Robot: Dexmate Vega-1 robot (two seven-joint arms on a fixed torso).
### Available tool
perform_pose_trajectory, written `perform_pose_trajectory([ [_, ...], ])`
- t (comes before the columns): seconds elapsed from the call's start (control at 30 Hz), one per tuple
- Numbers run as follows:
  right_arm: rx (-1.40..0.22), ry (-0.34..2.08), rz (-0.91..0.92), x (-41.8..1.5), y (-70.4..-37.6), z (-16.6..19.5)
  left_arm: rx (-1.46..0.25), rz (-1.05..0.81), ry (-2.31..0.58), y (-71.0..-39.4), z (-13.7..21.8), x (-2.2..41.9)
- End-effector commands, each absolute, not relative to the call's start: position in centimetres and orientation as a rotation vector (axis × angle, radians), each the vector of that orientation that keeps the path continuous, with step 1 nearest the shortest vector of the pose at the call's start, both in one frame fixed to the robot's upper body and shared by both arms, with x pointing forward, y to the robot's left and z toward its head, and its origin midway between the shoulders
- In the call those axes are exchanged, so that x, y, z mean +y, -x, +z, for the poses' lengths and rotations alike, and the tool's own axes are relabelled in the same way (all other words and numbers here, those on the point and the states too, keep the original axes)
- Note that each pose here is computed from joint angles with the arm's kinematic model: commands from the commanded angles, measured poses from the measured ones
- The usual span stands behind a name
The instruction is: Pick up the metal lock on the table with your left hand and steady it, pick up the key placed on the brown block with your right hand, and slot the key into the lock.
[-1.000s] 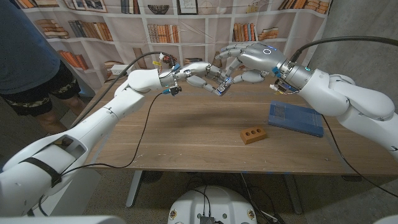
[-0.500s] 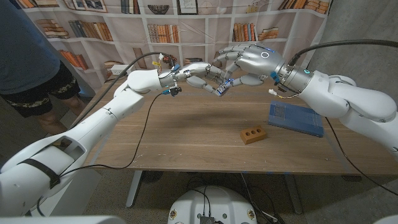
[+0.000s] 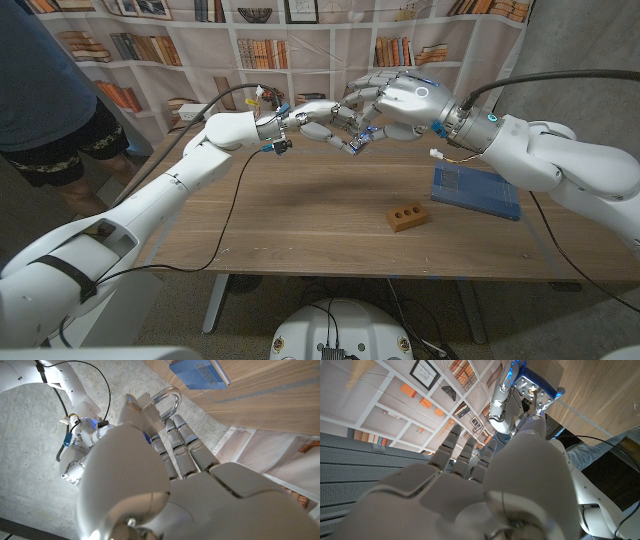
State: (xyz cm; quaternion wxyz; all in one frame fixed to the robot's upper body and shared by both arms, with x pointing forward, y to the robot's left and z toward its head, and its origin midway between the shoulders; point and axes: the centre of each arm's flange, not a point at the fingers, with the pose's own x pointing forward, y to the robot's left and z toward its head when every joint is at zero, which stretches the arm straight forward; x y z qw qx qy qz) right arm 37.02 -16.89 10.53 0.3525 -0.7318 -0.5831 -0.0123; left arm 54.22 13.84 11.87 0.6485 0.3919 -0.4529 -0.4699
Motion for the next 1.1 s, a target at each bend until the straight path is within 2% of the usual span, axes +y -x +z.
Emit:
perform_pose_trajectory([
  [0.03,-1.498,1.942,-0.079,-16.2,-36.7,11.1,-1.017,-1.077,-0.904,-54.5,11.9,13.8],
  [0.4,-1.504,1.925,-0.064,-16.0,-37.2,11.5,-1.009,-1.076,-0.901,-54.9,12.0,14.0],
  [1.1,-1.409,1.790,0.039,-16.0,-37.4,12.5,-1.004,-1.077,-0.904,-55.0,12.2,14.1],
])
